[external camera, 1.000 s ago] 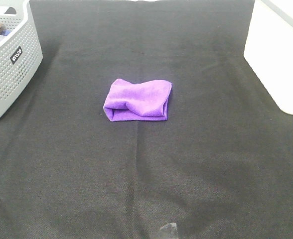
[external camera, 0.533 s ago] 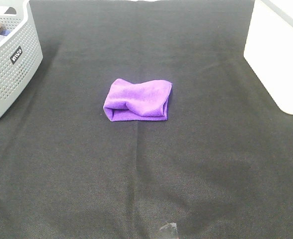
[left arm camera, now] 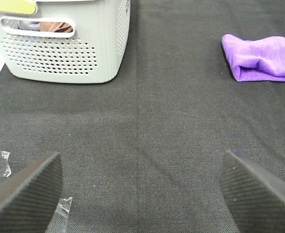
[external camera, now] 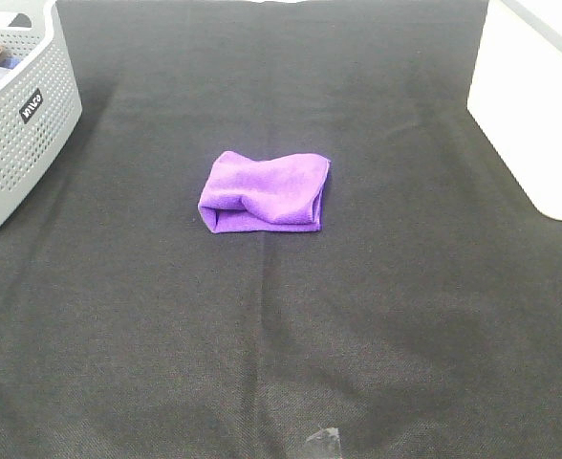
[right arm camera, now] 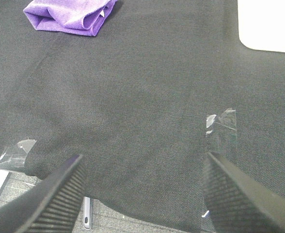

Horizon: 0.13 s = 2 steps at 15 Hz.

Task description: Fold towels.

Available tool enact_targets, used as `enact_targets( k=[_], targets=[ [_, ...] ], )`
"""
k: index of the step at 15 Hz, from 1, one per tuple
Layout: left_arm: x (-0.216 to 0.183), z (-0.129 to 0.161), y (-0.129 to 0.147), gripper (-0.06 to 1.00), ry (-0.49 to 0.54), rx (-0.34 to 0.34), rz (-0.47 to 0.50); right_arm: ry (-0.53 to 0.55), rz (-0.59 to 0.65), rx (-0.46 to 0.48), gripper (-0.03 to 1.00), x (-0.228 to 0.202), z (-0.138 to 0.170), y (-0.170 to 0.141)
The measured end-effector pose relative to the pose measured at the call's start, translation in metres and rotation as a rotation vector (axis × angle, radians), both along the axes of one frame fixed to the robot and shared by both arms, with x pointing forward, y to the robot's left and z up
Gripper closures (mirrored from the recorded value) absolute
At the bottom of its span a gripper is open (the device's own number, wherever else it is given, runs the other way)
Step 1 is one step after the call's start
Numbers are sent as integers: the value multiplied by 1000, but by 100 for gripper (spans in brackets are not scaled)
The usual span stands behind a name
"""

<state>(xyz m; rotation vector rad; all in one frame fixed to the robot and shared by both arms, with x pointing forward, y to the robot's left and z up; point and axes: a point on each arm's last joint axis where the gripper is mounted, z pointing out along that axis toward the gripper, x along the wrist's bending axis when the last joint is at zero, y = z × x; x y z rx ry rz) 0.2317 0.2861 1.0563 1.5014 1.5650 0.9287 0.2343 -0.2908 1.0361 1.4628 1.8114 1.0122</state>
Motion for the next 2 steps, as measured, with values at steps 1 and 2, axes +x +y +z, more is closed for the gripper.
enact_targets(
  k=[1,2],
  targets=[
    [0,0,0,13,0,0,0,0,0,0,31,0,0,0],
    [0,0,0,13,0,0,0,0,0,0,31,0,0,0]
  ],
)
